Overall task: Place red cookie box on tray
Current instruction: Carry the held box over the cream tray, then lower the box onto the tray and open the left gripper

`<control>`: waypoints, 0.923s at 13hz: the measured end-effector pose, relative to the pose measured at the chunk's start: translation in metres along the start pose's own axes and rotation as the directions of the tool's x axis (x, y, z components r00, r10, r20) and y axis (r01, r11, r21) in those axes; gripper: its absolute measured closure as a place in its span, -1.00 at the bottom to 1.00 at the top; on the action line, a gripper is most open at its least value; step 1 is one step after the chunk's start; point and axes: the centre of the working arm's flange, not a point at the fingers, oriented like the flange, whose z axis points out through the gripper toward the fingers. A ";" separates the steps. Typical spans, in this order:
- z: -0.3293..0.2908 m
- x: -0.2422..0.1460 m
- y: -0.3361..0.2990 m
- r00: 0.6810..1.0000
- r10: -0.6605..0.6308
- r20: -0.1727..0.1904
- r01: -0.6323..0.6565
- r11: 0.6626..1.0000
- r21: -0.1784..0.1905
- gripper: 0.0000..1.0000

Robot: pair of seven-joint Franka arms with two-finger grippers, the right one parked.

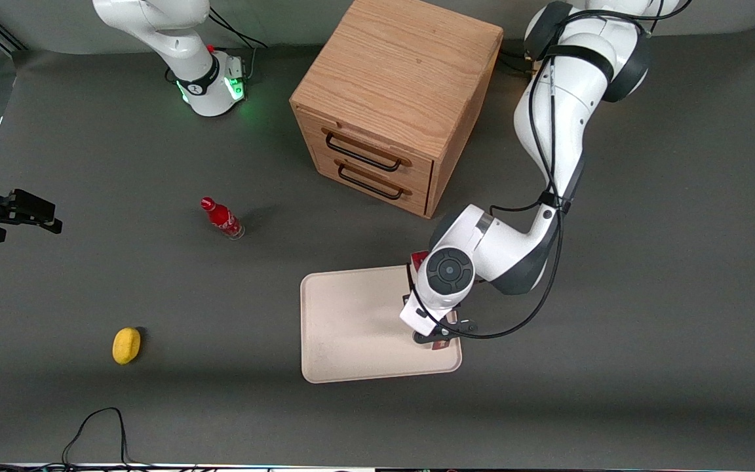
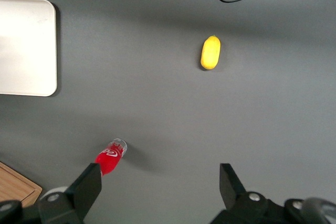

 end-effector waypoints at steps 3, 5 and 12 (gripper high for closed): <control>0.002 0.001 -0.001 1.000 0.003 -0.006 -0.003 1.000 0.005 0.79; 0.011 0.002 -0.002 1.000 0.005 -0.007 -0.005 1.000 0.012 0.31; 0.009 0.003 -0.002 1.000 0.008 -0.014 -0.008 1.000 0.009 -1.00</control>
